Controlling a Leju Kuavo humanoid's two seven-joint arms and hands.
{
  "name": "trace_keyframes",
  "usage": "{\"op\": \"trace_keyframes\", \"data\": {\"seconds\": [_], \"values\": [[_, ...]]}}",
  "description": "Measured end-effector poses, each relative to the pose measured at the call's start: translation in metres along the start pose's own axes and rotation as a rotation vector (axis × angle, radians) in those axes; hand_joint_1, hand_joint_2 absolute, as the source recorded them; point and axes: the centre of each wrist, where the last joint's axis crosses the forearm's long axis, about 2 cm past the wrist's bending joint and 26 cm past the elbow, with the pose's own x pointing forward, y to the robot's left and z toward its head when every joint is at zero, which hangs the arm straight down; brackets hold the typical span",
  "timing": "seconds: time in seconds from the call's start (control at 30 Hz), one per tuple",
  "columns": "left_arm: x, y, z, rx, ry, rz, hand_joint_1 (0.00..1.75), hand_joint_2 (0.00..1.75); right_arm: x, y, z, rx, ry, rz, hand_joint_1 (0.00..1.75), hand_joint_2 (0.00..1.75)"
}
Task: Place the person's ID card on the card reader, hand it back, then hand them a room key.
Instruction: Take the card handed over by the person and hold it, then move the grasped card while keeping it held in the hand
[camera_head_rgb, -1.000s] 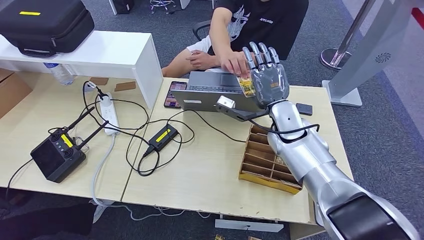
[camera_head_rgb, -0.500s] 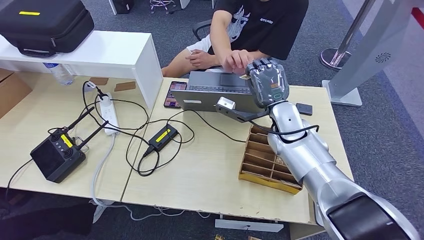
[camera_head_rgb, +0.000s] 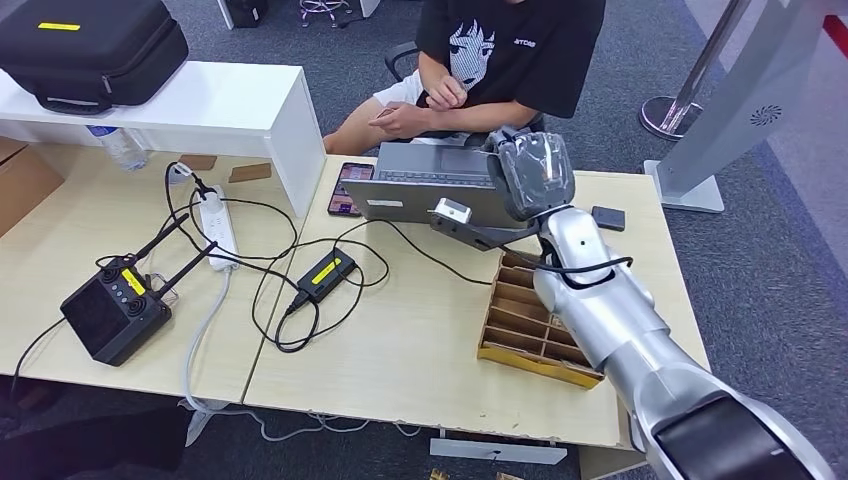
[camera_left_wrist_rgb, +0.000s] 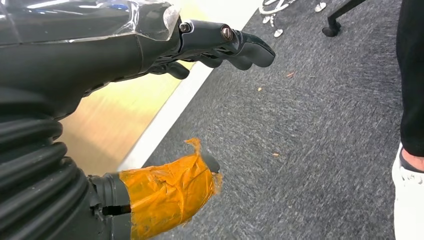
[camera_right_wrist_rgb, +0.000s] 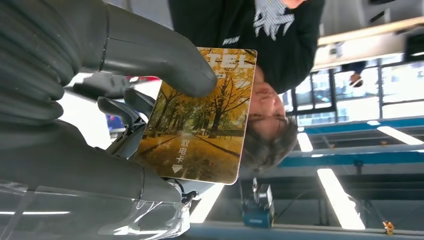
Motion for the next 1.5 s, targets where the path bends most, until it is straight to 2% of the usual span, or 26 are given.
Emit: {"op": "trace_keyframes", "data": {"seconds": [0.13,0.3,0.5,0.63,0.77,1.03,1.33,1.5], "values": [[-0.004,0.0,-0.001,-0.01,0.038,0.042,0.0,1.75,0.004,0.006,0.022,0.018,0.021,-0.245,1.75,1.75],[-0.012,0.001,-0.004,-0.018,0.122,0.081,0.0,1.75,0.014,0.007,0.083,-0.035,0.051,-0.551,1.75,1.75],[-0.015,0.002,-0.005,-0.022,0.18,0.105,0.0,1.75,0.02,-0.006,0.145,-0.094,0.063,-0.637,1.75,1.75],[-0.017,0.003,-0.006,-0.021,0.207,0.118,0.0,1.75,0.016,-0.014,0.174,-0.094,0.067,-0.624,1.75,1.75],[-0.017,0.005,-0.008,-0.015,0.216,0.12,0.0,1.75,-0.003,-0.023,0.194,-0.111,0.105,-0.565,1.75,1.75],[-0.018,0.006,-0.009,-0.012,0.231,0.125,0.0,1.75,-0.074,-0.045,0.226,-0.181,0.349,-0.354,1.75,1.75],[-0.018,0.005,-0.009,-0.013,0.244,0.125,0.0,1.75,-0.104,-0.056,0.24,-0.154,0.45,-0.225,1.75,1.75],[-0.019,0.006,-0.009,-0.013,0.272,0.128,0.0,1.75,-0.135,-0.06,0.258,-0.091,0.639,-0.075,1.75,1.75]]}}
